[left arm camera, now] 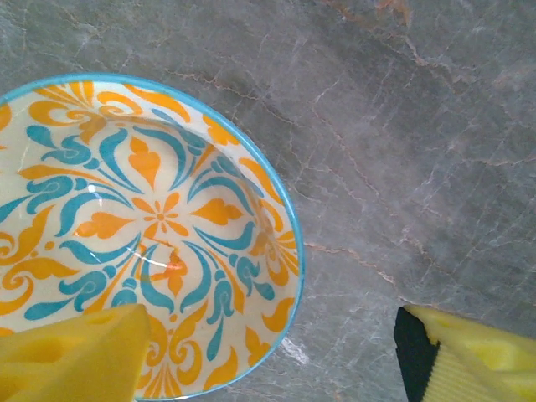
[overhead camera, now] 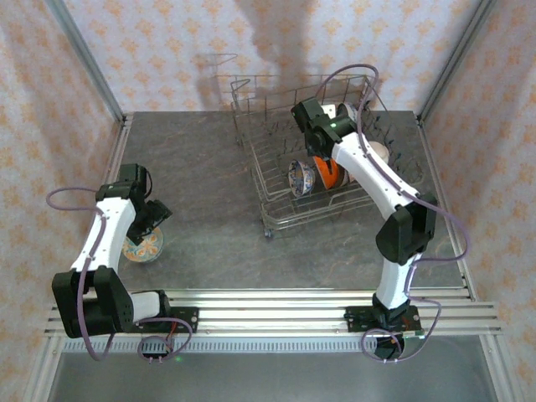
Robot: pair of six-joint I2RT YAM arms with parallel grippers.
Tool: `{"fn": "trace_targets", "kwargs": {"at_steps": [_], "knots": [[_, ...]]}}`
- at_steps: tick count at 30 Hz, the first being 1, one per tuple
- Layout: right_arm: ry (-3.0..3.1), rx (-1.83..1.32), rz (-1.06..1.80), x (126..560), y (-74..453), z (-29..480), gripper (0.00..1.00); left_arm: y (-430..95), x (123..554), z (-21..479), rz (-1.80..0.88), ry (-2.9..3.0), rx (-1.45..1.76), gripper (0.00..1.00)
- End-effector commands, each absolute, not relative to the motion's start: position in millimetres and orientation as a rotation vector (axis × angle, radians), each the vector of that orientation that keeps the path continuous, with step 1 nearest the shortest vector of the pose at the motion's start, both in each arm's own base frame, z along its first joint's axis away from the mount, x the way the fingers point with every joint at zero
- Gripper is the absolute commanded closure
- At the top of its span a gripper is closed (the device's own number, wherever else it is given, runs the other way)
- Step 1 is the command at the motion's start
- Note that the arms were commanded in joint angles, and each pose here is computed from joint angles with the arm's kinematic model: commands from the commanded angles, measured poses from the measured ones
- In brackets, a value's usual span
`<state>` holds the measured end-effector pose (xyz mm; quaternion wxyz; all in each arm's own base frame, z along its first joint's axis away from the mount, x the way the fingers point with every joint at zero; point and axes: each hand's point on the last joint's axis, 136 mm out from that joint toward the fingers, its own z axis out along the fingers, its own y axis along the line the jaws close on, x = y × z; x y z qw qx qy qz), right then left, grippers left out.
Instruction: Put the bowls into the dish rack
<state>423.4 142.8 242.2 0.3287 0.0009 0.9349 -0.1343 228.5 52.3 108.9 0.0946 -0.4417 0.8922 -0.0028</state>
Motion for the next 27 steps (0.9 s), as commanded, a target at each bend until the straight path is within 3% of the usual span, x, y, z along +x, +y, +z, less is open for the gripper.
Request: {"fn": "trace_targets", "kwargs": {"at_steps": [1, 14, 22, 27], "knots": [[2.419, 0.019, -0.315, 418, 141, 251, 0.42, 57, 227, 98, 0.026, 2.668, -1.296, 0.25], [2.464, -0.006, -0.302, 409, 141, 240, 0.42, 54, 231, 81, 0.011, 2.732, -1.250, 0.64], [2.479, 0.008, -0.255, 410, 148, 236, 0.42, 56, 234, 84, 0.004, 2.770, -1.188, 0.77], [2.475, 0.014, -0.259, 411, 148, 237, 0.42, 53, 237, 87, -0.031, 2.778, -1.171, 0.91]]}}
